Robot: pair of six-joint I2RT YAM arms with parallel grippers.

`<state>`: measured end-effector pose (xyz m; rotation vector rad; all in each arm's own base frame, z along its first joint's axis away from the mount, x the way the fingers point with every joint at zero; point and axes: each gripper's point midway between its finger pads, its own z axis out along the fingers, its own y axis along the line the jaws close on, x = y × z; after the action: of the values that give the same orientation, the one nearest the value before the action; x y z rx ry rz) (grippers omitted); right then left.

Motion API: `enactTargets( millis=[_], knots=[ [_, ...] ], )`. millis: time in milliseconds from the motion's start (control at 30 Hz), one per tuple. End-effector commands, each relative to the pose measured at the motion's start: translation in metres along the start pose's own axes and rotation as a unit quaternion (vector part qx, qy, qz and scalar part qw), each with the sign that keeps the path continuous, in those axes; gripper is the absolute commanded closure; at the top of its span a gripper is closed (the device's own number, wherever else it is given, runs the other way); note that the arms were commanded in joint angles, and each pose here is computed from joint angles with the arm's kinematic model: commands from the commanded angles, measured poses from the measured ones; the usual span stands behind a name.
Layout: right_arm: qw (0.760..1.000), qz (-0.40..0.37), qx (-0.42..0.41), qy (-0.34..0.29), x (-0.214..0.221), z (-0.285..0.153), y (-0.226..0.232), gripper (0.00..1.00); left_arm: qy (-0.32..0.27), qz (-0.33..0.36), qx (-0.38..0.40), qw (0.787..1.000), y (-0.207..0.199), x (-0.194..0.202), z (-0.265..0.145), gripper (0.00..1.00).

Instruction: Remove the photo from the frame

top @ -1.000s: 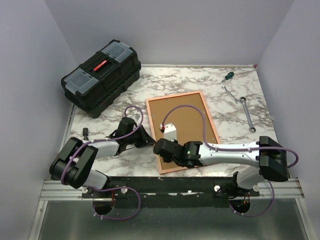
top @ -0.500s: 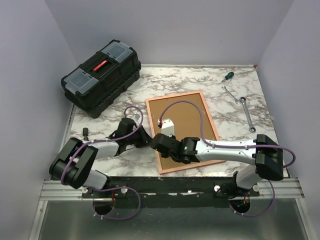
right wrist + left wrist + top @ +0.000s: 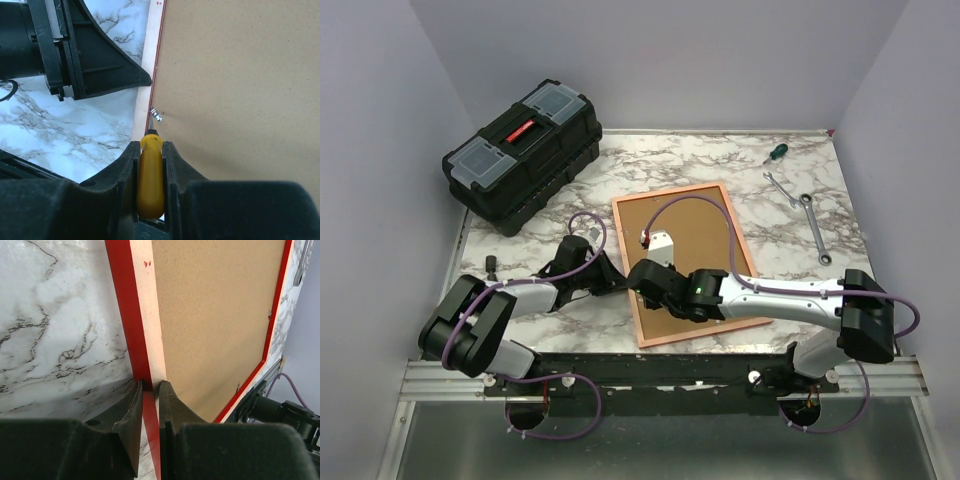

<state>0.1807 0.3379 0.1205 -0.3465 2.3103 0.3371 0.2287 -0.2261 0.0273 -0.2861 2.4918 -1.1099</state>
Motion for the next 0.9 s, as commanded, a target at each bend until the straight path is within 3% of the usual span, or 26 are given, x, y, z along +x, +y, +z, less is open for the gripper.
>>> enactTargets(
  millis=[0,300,867],
  knots=[
    [1.000,-0.003,0.008,0.011,0.008,0.001,-0.005,0.99,0.064,-0.027,-0.145,0.987,0.078,0.048,-0.011,1.00],
    [0.999,-0.012,0.000,0.031,0.024,0.010,-0.001,0.99,0.065,-0.027,-0.146,0.987,0.079,0.048,-0.011,1.00],
    [0.998,-0.030,0.059,0.011,0.021,0.026,-0.015,0.99,0.064,-0.027,-0.150,0.986,0.082,0.050,-0.012,1.00]
  ],
)
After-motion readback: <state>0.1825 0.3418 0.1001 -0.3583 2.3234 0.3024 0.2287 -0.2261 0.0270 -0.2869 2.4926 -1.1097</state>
